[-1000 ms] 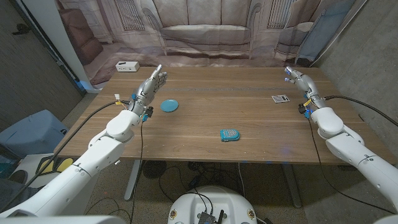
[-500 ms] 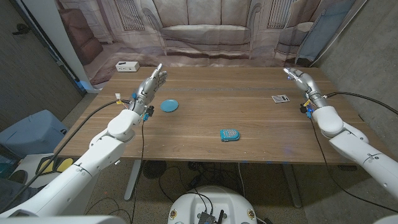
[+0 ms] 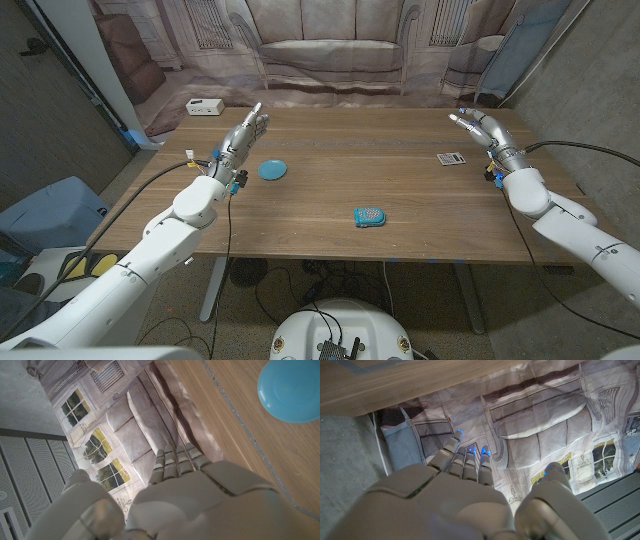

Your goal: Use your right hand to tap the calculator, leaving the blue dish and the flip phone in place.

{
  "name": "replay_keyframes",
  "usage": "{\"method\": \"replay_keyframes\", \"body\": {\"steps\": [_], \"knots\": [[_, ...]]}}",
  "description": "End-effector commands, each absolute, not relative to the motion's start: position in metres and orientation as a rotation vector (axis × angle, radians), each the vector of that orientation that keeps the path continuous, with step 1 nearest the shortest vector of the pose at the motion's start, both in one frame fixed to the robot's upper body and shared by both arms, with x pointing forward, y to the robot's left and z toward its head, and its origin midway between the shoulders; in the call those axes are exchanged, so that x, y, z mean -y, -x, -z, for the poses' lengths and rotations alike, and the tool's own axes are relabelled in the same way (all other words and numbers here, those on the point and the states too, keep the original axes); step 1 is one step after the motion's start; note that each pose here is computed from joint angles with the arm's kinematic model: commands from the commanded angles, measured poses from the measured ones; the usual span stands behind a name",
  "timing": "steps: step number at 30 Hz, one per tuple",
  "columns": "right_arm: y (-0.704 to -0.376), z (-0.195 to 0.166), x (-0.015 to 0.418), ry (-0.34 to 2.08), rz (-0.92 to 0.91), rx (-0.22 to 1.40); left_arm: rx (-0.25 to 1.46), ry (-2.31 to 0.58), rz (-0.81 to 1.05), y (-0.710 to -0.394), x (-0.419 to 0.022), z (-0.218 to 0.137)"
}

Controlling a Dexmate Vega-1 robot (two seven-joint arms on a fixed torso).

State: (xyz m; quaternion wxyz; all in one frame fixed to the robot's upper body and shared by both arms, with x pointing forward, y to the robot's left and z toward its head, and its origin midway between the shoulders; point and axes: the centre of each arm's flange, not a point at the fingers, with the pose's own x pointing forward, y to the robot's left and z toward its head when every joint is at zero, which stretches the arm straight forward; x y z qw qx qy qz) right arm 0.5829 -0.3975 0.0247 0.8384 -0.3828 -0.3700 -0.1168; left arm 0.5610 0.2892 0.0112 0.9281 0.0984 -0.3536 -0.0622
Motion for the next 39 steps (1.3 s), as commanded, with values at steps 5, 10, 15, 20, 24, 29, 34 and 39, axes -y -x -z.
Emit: {"method": "replay_keyframes", "body": {"steps": [5,10,15,20,24,29,34,39], "knots": [[-0.582,-0.035,0.392,1.078,0.351,0.702,0.730,-0.194,0.132,-0.562,-0.287,-0.012],[-0.583,-0.038,0.389,1.133,0.360,0.678,0.728,-0.190,0.139,-0.566,-0.286,-0.010],[-0.585,-0.039,0.386,1.164,0.369,0.660,0.730,-0.187,0.141,-0.567,-0.285,-0.010],[-0.587,-0.040,0.385,1.178,0.369,0.636,0.729,-0.187,0.149,-0.568,-0.284,-0.010],[-0.589,-0.040,0.384,1.183,0.356,0.596,0.725,-0.182,0.149,-0.569,-0.284,-0.008],[-0.594,-0.042,0.382,1.202,0.314,0.492,0.715,-0.177,0.148,-0.570,-0.285,-0.005],[-0.596,-0.044,0.381,1.208,0.304,0.474,0.715,-0.173,0.143,-0.570,-0.286,-0.003],[-0.600,-0.047,0.379,1.218,0.292,0.444,0.716,-0.168,0.138,-0.569,-0.288,-0.002]]}}
